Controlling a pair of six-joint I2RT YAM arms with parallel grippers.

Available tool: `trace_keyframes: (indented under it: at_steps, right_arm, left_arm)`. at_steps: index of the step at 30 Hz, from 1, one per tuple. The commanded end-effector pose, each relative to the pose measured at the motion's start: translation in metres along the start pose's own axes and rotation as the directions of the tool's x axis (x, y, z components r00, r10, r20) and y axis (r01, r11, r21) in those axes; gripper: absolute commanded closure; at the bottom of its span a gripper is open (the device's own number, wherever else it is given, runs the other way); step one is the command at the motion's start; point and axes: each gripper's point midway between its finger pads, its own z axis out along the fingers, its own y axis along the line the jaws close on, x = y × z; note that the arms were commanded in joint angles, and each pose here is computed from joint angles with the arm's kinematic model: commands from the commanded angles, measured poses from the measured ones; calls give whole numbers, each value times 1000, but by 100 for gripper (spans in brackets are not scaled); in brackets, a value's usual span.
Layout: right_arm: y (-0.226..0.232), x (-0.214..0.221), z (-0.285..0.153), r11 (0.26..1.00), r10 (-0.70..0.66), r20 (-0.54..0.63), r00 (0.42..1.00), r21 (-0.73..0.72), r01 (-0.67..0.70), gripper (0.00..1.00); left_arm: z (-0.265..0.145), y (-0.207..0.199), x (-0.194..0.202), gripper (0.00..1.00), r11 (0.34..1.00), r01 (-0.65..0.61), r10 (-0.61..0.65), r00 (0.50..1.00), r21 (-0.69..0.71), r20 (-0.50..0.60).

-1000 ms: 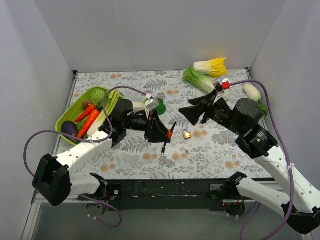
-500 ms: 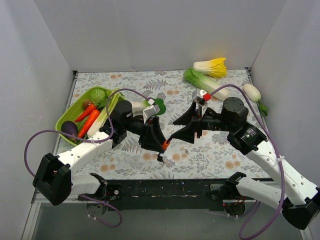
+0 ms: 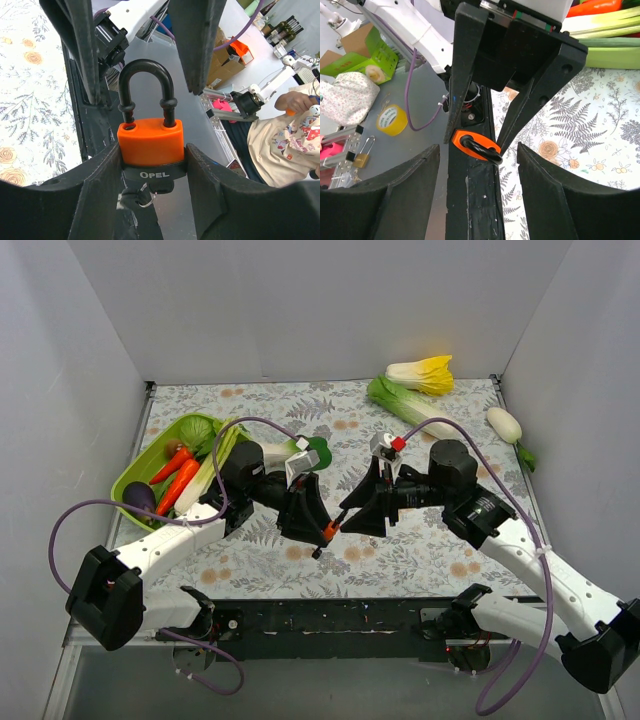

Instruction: Unlock with the key

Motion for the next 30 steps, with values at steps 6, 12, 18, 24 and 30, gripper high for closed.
trace_keyframes:
  at_steps: [6,12,18,24,30]
  right_arm:
    - [3,-6,0,998,-60,44,997,-24,61,39]
    - [4,-5,0,997,-65,53,997,-28,66,51]
    - [4,-5,-1,998,-62,54,997,-16,63,68]
    - [-8,-3,-4,997,-37,49,998,69,34,94]
    - [-36,7,-5,977,20,31,999,211,-26,99]
  left_arm:
    - [-1,1,-9,100,999,-42,43,999,-25,29]
    - [0,4,-10,100,999,-36,38,998,-40,45]
    - [-1,16,-16,100,992,-44,53,996,-118,76]
    - [-7,48,-22,100,954,-8,43,993,-301,110]
    - [-25,88,-30,100,847,36,55,987,-531,154]
